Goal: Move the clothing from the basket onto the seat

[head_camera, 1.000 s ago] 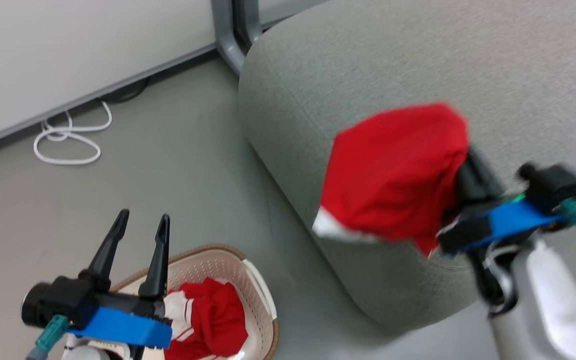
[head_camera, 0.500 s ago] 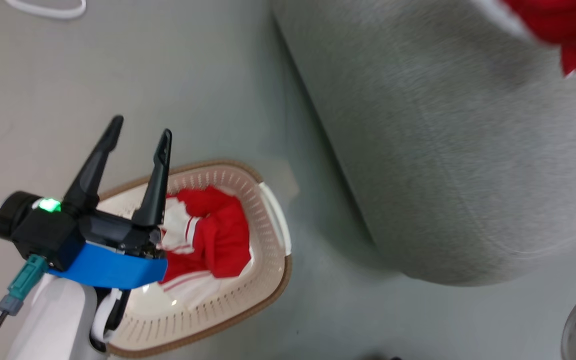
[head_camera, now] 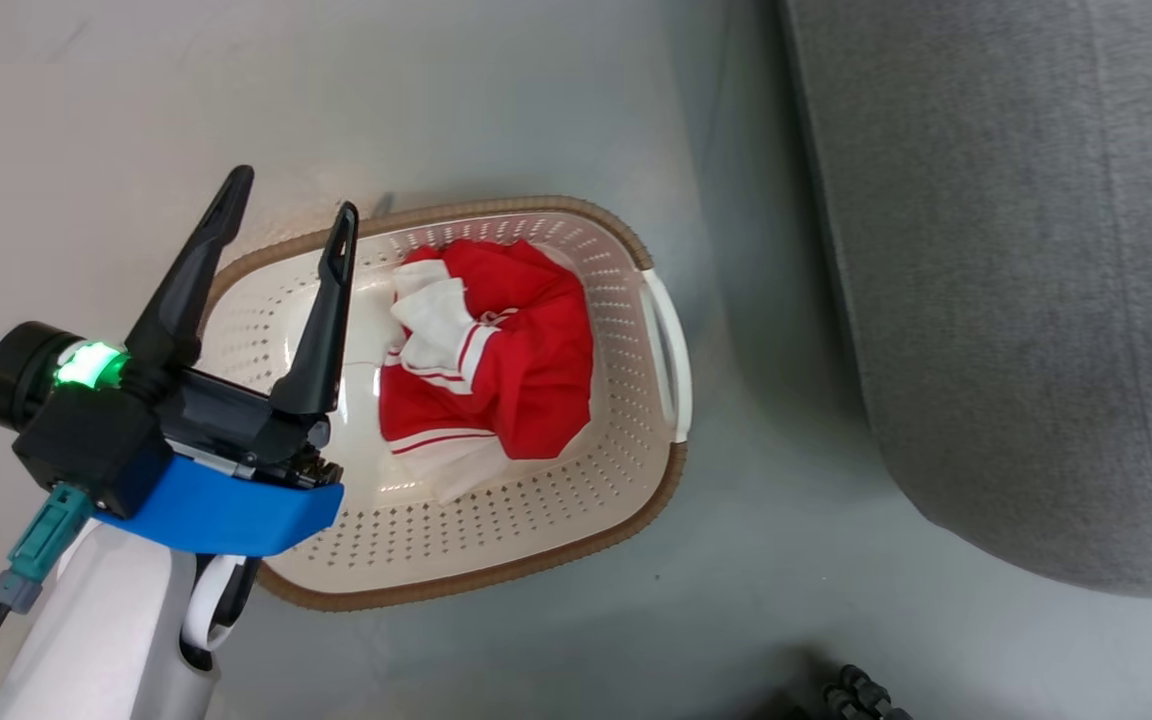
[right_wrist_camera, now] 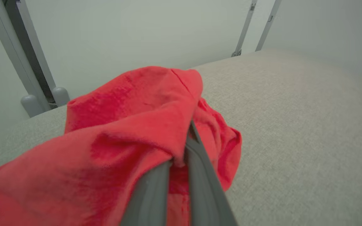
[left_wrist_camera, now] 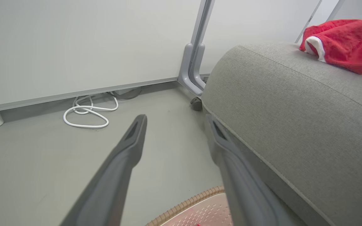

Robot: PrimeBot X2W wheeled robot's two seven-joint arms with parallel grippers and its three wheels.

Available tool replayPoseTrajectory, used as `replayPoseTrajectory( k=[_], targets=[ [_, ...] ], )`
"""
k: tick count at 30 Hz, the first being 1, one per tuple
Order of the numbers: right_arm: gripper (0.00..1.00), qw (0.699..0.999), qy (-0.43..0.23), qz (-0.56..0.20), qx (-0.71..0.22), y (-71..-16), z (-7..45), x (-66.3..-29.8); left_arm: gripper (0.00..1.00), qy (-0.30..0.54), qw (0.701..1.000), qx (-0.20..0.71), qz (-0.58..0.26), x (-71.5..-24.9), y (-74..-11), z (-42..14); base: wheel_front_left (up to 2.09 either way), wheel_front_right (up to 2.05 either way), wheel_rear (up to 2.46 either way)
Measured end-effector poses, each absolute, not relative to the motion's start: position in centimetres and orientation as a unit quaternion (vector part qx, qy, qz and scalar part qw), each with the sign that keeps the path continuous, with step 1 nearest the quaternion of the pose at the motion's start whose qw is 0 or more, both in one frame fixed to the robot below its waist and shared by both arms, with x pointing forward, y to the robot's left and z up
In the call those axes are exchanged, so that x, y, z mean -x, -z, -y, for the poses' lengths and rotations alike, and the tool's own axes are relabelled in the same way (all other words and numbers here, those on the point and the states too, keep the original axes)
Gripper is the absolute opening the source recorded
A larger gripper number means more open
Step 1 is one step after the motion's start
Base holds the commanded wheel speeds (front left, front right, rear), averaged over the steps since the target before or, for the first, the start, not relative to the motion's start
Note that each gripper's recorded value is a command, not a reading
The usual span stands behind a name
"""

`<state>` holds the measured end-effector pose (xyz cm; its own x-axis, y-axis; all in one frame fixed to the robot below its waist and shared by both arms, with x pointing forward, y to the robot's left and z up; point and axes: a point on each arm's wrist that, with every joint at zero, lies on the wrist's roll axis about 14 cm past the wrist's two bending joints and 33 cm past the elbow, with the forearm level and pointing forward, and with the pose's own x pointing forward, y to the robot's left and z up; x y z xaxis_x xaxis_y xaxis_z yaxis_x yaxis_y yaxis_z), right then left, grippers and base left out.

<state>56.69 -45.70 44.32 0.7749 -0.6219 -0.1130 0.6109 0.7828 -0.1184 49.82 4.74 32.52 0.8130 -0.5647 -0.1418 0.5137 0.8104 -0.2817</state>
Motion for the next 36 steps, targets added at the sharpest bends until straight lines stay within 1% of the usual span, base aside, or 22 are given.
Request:
replayPoseTrajectory(
  k=[3,4,5,6,7,13,18,21,28,36],
  targets=[
    [0.0,0.934,0.339,-0.112,0.027,-41.0,45.8,-55.5,1.0,0.279,0.946,0.112,-0.118,-49.5,-32.1,-5.3,0.0,0.0,0.0],
    [0.29,0.931,0.343,-0.124,0.024,-40.2,45.8,-54.9,1.0,0.279,0.947,0.111,-0.118,-49.5,-32.1,-5.3,0.0,0.0,0.0],
    [0.48,0.928,0.349,-0.132,0.018,-39.6,45.9,-54.3,1.0,0.279,0.947,0.111,-0.117,-49.4,-32.3,-5.3,0.0,0.0,0.0],
    [0.48,0.926,0.353,-0.136,0.016,-39.4,46.0,-53.8,1.0,0.279,0.947,0.111,-0.116,-49.4,-32.5,-5.3,0.0,0.0,0.0],
    [1.0,0.924,0.355,-0.139,0.014,-39.3,46.1,-53.5,1.0,0.279,0.947,0.109,-0.115,-49.4,-32.7,-5.3,0.0,0.0,0.0],
    [1.0,0.931,0.338,-0.135,0.021,-40.7,45.3,-53.0,1.0,0.277,0.949,0.111,-0.099,-49.2,-35.1,-5.2,0.0,0.0,0.0],
    [1.0,0.944,0.304,-0.12,0.039,-42.8,43.4,-52.4,1.0,0.264,0.954,0.119,-0.077,-48.5,-38.6,-5.3,0.0,0.0,0.0],
    [1.0,0.953,0.274,-0.12,0.041,-43.4,41.3,-51.7,1.0,0.25,0.959,0.121,-0.064,-47.7,-40.6,-5.9,0.0,0.0,0.0],
    [1.0,0.976,0.183,-0.108,0.048,-44.8,34.9,-49.7,1.0,0.209,0.969,0.125,-0.033,-45.3,-44.9,-8.0,0.0,0.0,0.0],
    [1.0,0.993,0.082,-0.069,0.04,-46.7,27.1,-46.8,1.0,0.162,0.98,0.117,-0.016,-42.0,-47.2,-10.8,0.0,0.0,0.0]
  ],
)
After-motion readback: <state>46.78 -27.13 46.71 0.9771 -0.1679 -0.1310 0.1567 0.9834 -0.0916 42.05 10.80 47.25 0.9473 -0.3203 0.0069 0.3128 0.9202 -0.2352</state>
